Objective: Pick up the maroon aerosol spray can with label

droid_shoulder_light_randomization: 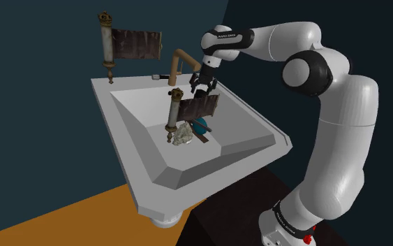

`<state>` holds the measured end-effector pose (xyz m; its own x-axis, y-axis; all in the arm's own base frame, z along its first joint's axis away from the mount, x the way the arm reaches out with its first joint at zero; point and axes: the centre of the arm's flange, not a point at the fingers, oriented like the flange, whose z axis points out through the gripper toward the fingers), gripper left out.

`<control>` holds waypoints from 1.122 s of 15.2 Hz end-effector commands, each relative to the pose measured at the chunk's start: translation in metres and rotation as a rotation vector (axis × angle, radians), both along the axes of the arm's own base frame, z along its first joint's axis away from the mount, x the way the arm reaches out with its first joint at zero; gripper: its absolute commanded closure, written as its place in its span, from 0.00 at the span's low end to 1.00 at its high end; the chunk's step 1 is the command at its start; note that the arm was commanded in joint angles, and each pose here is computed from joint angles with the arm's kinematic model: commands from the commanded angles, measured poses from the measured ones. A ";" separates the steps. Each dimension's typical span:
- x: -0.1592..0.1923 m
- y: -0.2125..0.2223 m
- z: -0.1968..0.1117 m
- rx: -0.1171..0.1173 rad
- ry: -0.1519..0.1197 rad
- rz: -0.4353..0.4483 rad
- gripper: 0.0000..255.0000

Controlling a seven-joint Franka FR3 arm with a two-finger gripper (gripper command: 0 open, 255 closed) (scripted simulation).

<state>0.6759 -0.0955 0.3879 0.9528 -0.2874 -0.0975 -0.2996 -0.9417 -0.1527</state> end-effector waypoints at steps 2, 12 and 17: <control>0.000 0.001 -0.008 0.000 -0.001 0.000 0.00; 0.000 0.001 -0.008 0.000 -0.001 0.000 1.00; 0.000 0.001 0.019 0.000 -0.001 0.000 1.00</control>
<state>0.6770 -0.0952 0.4008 0.9528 -0.2874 -0.0979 -0.2998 -0.9417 -0.1526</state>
